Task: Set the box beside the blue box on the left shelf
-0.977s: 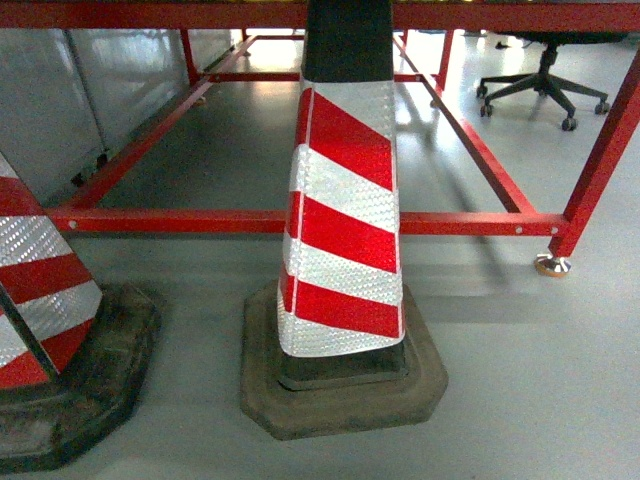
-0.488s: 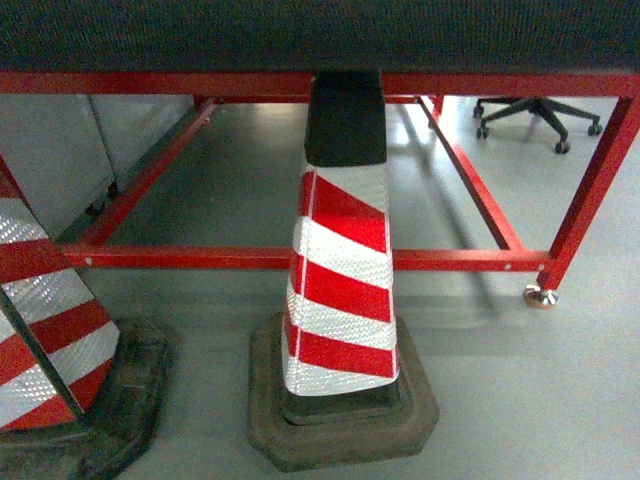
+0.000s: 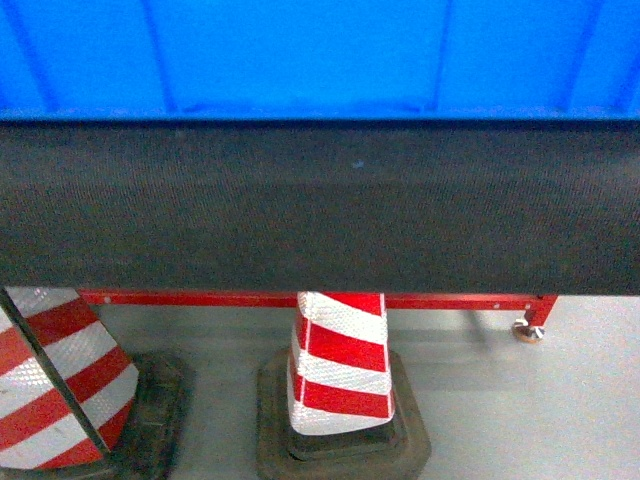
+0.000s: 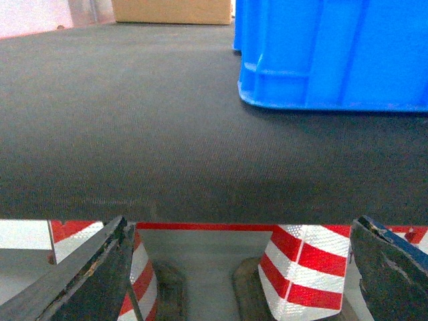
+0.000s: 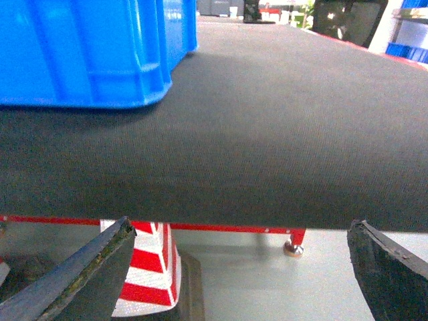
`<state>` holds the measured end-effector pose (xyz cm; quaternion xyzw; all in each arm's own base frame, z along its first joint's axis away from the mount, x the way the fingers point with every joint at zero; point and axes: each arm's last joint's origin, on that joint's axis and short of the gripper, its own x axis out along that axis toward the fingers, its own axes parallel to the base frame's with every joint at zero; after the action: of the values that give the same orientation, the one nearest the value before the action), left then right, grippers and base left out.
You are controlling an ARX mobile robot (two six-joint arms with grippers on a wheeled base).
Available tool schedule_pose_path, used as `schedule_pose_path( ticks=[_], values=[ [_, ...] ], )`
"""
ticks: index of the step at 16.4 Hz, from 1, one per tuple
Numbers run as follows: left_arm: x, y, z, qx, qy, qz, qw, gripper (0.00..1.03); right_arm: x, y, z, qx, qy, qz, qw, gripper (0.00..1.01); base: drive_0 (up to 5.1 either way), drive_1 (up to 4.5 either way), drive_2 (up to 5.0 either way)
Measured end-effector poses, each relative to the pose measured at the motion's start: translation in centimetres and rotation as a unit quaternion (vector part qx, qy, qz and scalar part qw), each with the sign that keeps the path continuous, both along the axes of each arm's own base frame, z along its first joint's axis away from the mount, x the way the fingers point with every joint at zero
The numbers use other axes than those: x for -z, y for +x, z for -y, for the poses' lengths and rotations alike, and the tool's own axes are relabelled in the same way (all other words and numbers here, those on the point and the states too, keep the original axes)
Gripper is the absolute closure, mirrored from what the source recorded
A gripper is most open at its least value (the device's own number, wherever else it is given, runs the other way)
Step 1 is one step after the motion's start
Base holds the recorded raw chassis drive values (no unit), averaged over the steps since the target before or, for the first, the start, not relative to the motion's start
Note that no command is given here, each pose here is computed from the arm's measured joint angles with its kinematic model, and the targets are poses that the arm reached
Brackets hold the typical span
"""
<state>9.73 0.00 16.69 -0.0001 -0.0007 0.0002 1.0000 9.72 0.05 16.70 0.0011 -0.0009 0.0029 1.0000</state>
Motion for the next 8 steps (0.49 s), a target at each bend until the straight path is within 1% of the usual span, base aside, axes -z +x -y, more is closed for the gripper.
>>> schedule_pose_path(
  ticks=[8],
  values=[
    [0.01,0.0,0.0,0.0,0.0,0.0,1.0,0.05,-0.02,0.0,0.0,0.0,0.0,0.001,1.0,0.03,0.0,0.0,0.0]
  ],
)
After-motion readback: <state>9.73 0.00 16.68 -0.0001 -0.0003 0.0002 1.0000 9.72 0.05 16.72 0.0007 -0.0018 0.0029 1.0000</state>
